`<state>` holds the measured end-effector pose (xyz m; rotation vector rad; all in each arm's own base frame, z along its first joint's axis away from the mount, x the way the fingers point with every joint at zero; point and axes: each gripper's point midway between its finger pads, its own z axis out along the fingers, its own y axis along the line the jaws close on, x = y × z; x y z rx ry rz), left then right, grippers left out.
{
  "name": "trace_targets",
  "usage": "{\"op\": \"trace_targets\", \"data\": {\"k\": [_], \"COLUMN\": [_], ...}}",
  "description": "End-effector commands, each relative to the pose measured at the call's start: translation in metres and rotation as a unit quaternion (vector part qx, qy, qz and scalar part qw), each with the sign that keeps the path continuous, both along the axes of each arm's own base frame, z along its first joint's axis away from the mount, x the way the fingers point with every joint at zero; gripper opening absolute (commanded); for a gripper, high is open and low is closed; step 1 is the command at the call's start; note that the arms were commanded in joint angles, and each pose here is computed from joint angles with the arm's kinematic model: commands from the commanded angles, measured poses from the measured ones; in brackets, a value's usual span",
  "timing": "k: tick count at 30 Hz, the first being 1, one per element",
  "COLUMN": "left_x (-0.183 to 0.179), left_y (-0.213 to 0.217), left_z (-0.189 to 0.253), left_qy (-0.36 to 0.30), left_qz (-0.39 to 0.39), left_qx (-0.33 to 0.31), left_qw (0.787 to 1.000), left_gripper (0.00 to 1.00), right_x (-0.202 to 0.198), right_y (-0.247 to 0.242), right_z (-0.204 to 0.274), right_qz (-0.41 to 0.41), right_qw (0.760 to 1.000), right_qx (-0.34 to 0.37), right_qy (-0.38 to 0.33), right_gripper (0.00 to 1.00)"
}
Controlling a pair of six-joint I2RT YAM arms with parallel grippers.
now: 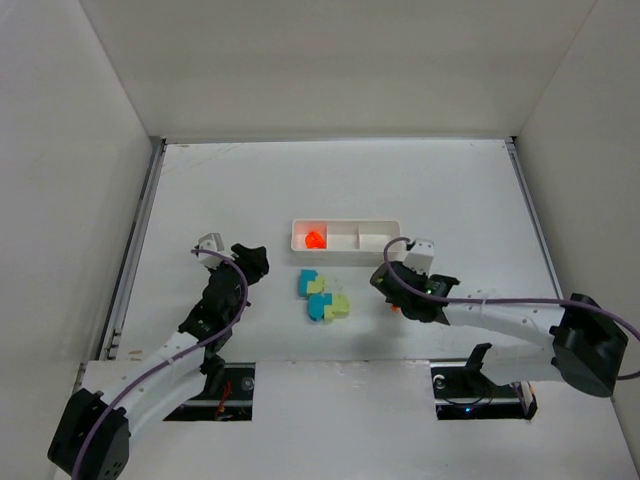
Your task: Sort the legos into containers by color
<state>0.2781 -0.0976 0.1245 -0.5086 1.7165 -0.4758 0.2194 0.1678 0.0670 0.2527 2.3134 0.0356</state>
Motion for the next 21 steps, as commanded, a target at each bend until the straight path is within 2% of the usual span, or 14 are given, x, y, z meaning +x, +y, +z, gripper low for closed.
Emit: {"op": "trace_targets", "data": {"k": [1,5,8,16,21], "left_x": [0.003,0.002,0.001,0.001,0.001], "left_y": [-0.002,-0.003,-0.003,-0.005,-0.005], "left_z": [0.006,0.007,0.009,0.008,0.008], "left_qy": [-0.011,-0.013,-0.016,-0.015,-0.015], "left_qz": [-0.002,-0.004,-0.004,-0.007,-0.008], "left_qx": [0.0,-0.001,-0.002,-0.002,-0.002], "left_qw": [1.0,1.0,1.0,1.0,1.0], "left_gripper": [0.5,0.5,0.5,0.5,0.5], "right_x": [-0.016,-0.014,-0.014,-0.019,-0.02], "right_y": [-0.009,0.009,0.018,0.024,0.025], "right_z": [-0.015,-0.021,-0.028,-0.037,-0.042], "right_qz": [-0.037,-0.021,-0.015,-0.011,-0.007], "right_qw": [0.999,0.999,0.998,0.997,0.997], "right_qx": [-0.002,0.01,0.015,0.016,0.006], "right_qy": [0.033,0.042,0.054,0.07,0.073], "right_gripper": [0.42,0.5,0.51,0.4,0.26]}}
